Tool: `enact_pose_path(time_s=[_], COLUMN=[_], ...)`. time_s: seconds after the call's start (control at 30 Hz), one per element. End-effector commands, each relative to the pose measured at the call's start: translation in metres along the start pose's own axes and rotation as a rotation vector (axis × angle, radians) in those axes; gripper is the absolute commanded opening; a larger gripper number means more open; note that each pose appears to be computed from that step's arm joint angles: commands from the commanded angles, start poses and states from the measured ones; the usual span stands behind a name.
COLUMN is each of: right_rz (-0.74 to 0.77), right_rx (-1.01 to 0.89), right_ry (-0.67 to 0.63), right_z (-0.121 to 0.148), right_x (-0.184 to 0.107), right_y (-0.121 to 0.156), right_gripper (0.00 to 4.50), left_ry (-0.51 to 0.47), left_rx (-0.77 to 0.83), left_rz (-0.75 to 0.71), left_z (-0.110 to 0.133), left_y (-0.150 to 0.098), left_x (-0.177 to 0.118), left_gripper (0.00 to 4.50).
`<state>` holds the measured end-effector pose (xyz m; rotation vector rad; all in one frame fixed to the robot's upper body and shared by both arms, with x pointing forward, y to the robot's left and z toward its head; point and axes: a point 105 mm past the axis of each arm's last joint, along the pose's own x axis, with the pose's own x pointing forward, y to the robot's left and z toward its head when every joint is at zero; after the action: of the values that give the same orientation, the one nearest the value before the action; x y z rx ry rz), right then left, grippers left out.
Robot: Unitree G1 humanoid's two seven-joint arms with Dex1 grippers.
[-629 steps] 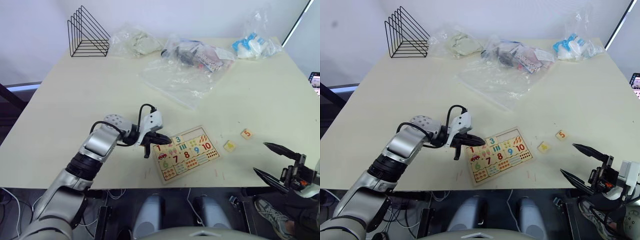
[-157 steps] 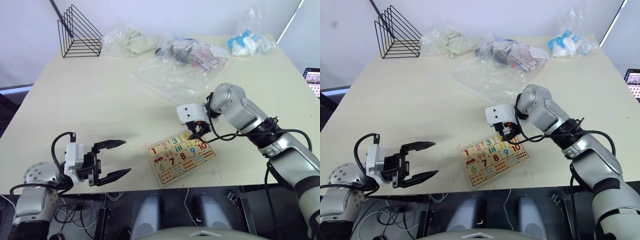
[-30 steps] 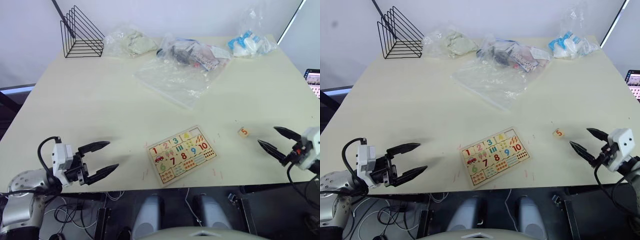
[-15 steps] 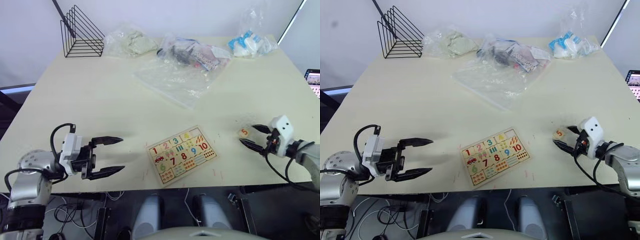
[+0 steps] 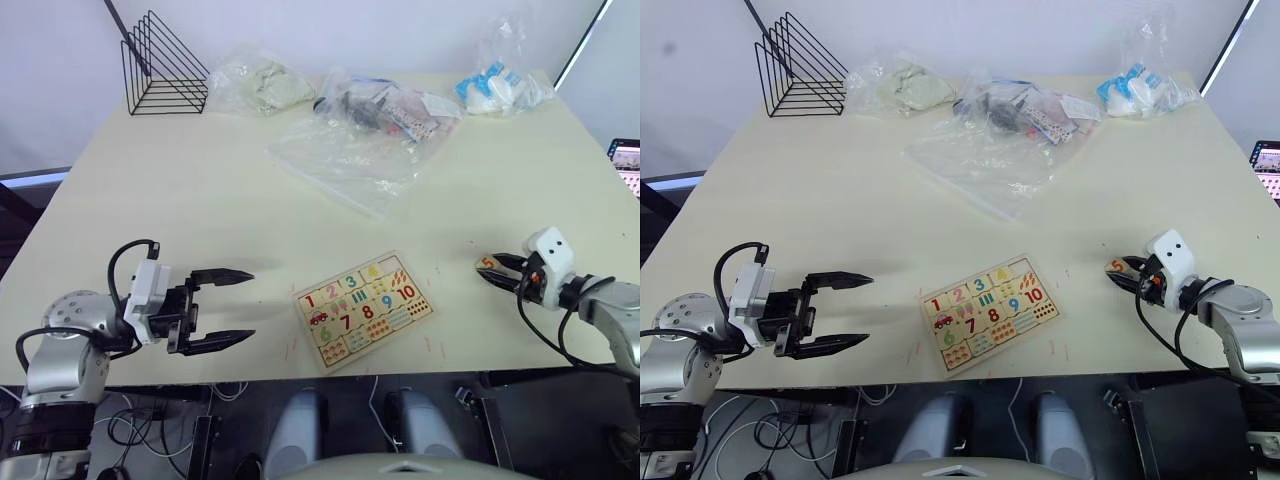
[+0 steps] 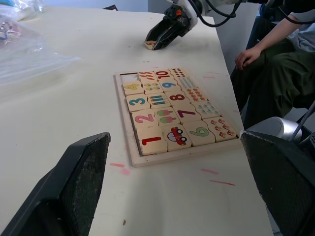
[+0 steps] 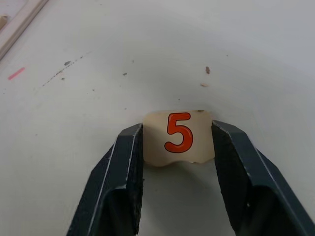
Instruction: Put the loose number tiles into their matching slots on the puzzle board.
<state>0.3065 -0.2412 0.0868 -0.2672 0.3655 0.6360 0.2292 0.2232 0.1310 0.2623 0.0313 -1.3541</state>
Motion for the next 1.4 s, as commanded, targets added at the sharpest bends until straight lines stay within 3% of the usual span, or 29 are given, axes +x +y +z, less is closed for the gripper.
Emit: enact_pose_path(time_s=[0.03,0.2,0.33,0.5,0.63,1.1,1.3,1.33,1.4], right_rz=[-0.057,-0.174,-0.194,-0.304,-0.328,-0.452,-0.418,-0.410,-0.405], right_rx=[0.039,0.114,0.154,0.246,0.319,0.494,0.428,0.396,0.367], right_ry=[-0.012,-0.027,0.017,0.048,0.053,0.131,0.068,0.039,-0.020], right_z=[0.003,0.013,0.019,0.020,0.024,0.009,0.022,0.027,0.035], right_x=[-0.004,-0.013,-0.016,-0.017,-0.010,-0.003,-0.006,-0.010,-0.017], right_y=[-0.002,0.000,0.027,0.040,0.072,0.098,0.092,0.086,0.075], right_gripper=[1.46,1.46,1.46,1.46,1.46,1.46,4.20,4.43,4.43], left_ry=[-0.001,0.004,0.006,0.005,0.005,0.005,0.004,0.003,0.003], left_rx=[0.031,0.034,0.033,0.048,0.052,0.061,0.055,0.053,0.051], left_rz=[-0.016,-0.016,-0.011,-0.009,-0.011,-0.016,-0.014,-0.013,-0.013], left_z=[0.007,0.007,0.007,0.008,0.008,0.008,0.008,0.008,0.007], left_y=[-0.002,-0.006,-0.007,-0.006,-0.006,-0.005,-0.006,-0.007,-0.008], left_x=[-0.001,-0.003,-0.005,-0.005,-0.006,-0.005,-0.006,-0.006,-0.006], left_gripper=[4.50,4.50,4.50,4.50,4.50,4.50,4.50,4.50,4.50])
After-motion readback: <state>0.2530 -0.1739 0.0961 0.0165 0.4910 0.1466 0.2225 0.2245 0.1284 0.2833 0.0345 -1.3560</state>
